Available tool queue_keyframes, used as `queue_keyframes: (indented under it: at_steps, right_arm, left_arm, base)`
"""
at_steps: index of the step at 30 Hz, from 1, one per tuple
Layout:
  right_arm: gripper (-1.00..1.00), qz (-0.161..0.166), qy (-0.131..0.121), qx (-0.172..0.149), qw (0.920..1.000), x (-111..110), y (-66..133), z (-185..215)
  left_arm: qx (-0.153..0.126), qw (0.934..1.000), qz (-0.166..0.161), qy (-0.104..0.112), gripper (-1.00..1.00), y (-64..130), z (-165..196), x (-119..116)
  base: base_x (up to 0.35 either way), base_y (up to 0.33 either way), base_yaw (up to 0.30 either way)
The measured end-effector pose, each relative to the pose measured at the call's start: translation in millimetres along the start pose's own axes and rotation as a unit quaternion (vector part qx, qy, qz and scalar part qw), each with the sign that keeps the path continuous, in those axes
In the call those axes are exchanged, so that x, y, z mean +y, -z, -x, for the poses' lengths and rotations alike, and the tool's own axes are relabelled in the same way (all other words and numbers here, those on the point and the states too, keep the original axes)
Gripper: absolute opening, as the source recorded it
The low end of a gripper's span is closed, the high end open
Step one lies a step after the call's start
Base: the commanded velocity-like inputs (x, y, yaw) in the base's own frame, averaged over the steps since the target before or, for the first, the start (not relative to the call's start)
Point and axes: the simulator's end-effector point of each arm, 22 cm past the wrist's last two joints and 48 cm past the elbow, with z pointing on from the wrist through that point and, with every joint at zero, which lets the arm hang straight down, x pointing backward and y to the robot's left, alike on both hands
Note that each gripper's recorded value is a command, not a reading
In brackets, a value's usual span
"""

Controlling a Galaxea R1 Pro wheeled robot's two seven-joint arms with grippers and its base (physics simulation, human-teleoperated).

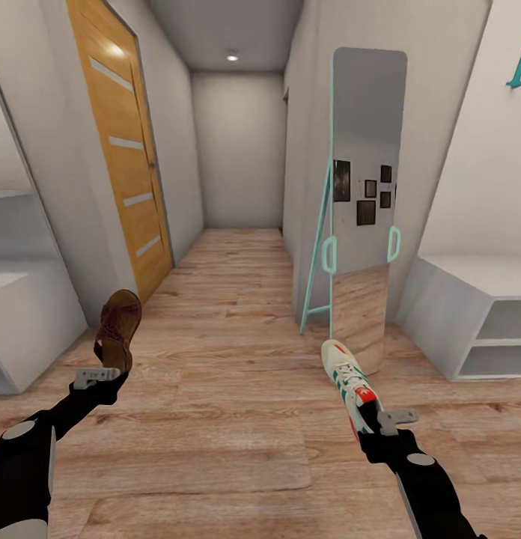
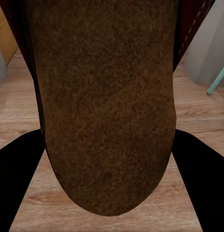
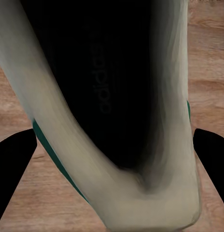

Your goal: Pick up the two gym shoes and the two sandals from the corridor floor and place them onto the hallstand (shoe rack) in the corridor, making sure they are on the rack and not on the floor. Arrange them so the two gym shoes are next to each other and the two sandals are next to each other.

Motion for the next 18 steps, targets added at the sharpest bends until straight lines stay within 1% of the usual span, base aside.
queue_keyframes:
  at_steps: [5,7,12,18]
  right_arm:
    - [-1.00,-0.001,-0.001,0.000,1.0000,-1.6,0.1,-0.1]
    - [-1.00,-0.002,-0.001,0.000,1.0000,-2.0,0.1,-0.1]
    - [-1.00,-0.002,-0.002,-0.001,1.0000,-2.4,0.7,0.6]
    - [-1.00,-0.002,-0.002,-0.002,1.0000,-2.6,1.2,1.2]
  left_arm:
    - [0.000,1.0000,0.000,0.000,-1.00,0.0,-0.1,0.0]
    - [0.000,1.0000,0.000,0.000,-1.00,0.1,0.1,0.0]
    - [-0.001,1.0000,0.000,0.000,-1.00,0.6,1.1,0.0]
    - [-0.002,1.0000,0.000,0.000,-1.00,0.9,1.9,0.0]
  base:
    - [0.000,0.000,0.014]
    - [0.000,0.000,0.154]
    - [0.000,0.000,0.239]
    - [0.000,0.000,0.285]
